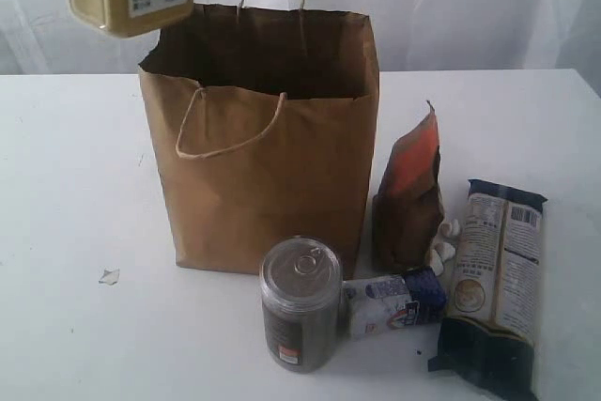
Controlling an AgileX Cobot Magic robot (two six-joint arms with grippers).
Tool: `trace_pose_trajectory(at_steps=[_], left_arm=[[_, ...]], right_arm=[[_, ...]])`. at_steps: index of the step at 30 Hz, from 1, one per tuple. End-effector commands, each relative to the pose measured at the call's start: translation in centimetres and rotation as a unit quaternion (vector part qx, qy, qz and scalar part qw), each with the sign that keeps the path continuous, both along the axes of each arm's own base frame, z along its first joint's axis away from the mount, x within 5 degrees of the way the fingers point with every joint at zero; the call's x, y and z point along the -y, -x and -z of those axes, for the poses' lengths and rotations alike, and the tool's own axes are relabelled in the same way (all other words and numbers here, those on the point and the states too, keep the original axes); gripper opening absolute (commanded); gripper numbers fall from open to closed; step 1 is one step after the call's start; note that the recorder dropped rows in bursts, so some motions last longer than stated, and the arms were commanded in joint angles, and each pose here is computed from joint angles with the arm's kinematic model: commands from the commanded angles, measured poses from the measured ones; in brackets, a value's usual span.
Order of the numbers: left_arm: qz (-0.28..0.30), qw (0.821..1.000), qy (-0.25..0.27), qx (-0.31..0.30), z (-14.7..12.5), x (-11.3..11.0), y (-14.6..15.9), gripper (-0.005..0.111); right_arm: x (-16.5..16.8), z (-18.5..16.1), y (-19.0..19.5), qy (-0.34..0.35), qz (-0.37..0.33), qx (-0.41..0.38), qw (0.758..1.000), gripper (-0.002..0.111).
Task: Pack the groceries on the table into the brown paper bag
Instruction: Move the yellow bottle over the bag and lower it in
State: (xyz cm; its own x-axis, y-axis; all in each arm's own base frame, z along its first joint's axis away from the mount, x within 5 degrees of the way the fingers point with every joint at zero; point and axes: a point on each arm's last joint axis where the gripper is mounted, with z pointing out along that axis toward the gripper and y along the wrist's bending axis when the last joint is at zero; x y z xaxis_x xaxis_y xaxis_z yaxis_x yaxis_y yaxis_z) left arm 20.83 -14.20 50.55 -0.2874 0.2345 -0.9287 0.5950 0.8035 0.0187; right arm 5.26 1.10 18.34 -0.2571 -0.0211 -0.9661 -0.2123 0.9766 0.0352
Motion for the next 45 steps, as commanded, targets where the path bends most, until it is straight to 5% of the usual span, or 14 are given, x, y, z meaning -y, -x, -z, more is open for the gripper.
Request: trace_pose_trajectory(at_steps=[1,15,45], left_arm=[[0.005,0.995,0.075,0.059,-1.6,0.7,-0.6,0.0],[0.033,0.988,0.15,-0.017,0.8,4.0,-3.8,0.0],[0.161,0.983,0.086,-0.001,6.0,9.6,-7.8,0.0]], right_arm=[[0.0,0.1,0.0,0.004,0.0,0.003,1.0,0.0],[0.0,0.1,0.0,0.004,0.0,0.003,1.0,0.0],[0.0,0.1,0.0,0.004,0.0,0.003,1.0,0.0]])
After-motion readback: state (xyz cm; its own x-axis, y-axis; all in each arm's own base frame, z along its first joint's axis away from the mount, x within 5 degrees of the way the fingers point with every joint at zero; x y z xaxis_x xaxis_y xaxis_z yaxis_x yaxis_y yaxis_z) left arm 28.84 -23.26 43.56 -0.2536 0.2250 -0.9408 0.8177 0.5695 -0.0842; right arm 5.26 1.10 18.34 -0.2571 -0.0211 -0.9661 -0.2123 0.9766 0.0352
